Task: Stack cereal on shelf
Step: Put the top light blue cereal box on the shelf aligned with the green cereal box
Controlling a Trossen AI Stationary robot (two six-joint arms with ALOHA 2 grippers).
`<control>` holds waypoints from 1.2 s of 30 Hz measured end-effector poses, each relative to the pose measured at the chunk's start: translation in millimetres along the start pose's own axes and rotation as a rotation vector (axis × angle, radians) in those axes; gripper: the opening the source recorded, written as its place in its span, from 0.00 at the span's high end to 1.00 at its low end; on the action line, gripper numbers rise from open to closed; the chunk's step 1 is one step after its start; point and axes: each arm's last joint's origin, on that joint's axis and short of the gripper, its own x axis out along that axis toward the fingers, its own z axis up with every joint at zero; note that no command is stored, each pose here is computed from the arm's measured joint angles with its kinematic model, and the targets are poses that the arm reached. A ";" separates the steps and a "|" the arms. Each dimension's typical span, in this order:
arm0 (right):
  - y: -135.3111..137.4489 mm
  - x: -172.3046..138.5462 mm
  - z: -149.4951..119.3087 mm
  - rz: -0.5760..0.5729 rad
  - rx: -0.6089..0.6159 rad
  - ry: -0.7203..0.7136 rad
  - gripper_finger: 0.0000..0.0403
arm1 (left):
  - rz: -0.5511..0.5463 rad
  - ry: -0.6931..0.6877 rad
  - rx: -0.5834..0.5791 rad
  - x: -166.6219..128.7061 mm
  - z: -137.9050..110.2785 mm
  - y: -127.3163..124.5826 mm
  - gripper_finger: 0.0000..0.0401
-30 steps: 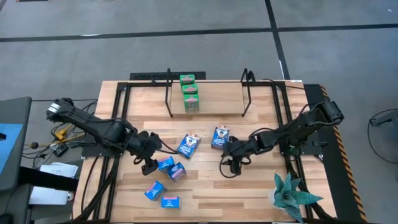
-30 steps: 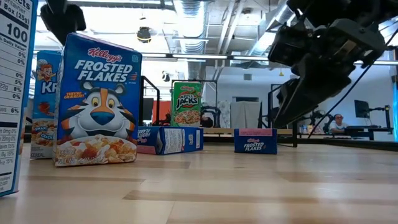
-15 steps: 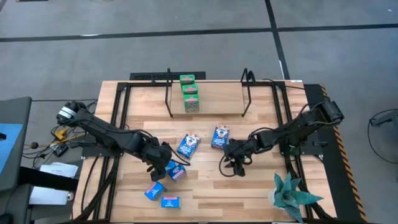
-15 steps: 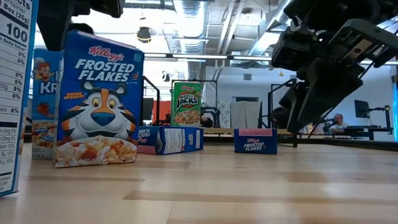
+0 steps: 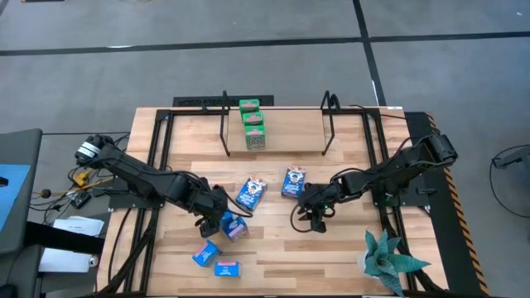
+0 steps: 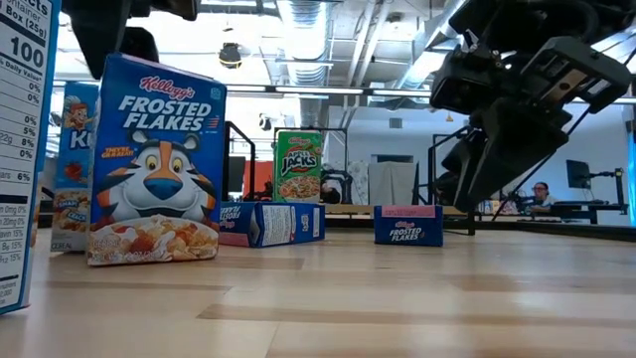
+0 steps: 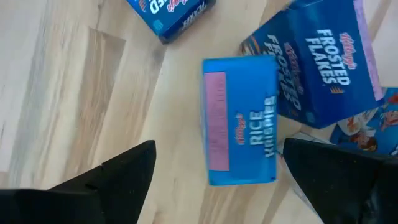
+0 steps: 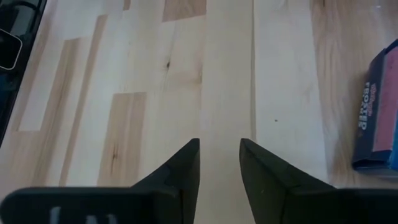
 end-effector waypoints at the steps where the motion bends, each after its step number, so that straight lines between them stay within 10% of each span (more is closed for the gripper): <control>1: -0.7 -0.1 0.2 0.000 0.002 0.000 0.66 | 0.000 0.003 0.005 0.0 -0.2 0.1 0.15; 36: -4.9 -0.7 0.4 0.004 0.006 0.010 0.66 | -0.005 -0.006 -0.036 -0.4 -3.7 -5.2 0.15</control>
